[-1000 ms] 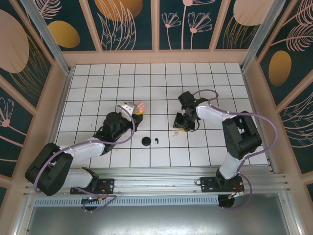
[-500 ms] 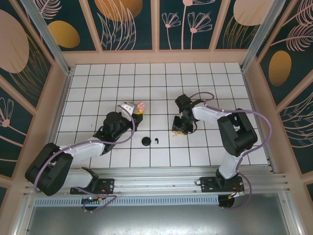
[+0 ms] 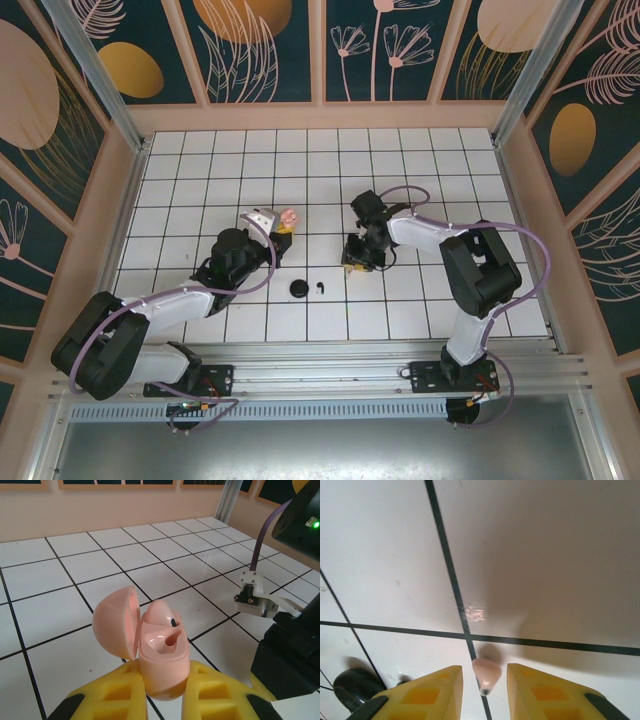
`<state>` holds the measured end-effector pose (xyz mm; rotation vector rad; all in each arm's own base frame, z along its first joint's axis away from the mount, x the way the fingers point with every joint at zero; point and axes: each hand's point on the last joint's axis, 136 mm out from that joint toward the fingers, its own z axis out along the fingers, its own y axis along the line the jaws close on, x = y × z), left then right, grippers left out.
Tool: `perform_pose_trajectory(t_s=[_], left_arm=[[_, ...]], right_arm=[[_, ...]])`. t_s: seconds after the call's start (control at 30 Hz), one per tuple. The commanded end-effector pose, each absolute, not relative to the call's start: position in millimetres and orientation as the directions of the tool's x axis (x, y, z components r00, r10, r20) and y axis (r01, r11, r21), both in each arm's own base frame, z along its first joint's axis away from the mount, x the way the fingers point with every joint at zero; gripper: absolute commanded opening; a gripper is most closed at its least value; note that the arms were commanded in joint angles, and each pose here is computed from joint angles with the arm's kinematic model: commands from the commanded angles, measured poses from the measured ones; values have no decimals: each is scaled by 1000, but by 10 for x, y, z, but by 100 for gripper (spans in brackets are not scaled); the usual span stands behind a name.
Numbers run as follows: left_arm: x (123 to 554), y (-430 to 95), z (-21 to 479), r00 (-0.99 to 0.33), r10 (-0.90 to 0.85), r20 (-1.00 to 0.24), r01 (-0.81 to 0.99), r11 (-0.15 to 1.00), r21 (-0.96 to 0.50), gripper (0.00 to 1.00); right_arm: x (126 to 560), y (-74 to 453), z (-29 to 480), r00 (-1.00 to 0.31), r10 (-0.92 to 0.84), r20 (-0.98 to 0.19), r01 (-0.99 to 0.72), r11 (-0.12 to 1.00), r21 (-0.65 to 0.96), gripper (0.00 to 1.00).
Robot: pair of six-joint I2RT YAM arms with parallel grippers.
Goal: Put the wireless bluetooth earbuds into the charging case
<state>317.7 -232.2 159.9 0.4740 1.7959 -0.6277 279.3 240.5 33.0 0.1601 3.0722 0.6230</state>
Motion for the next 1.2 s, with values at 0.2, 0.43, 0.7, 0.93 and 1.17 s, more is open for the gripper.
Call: perform_pose_trajectory(t_s=[0.2,0.43,0.7,0.93,1.17], left_arm=[[3205,-2318,1689,-269,13,-963,605,780,-158,8],[3207,-2324,1691,-268,16,-963,608,779,-156,8],[3204,-2322,1698,-267,19,-964,609,779,-153,8],[3214,-2325,1708,-264,21,-964,608,779,-150,8],[3222,-2337,1701,-267,25,-963,610,778,-149,8]], right_arm=[[2736,2230,486,-992,122,19,122,951,285,31],[2711,2357,407,-994,101,37,108,946,306,30],[2715,2403,273,-995,85,49,96,950,297,29],[2729,2456,179,-995,76,61,91,947,308,28],[2738,2479,119,-995,75,67,92,945,314,25]])
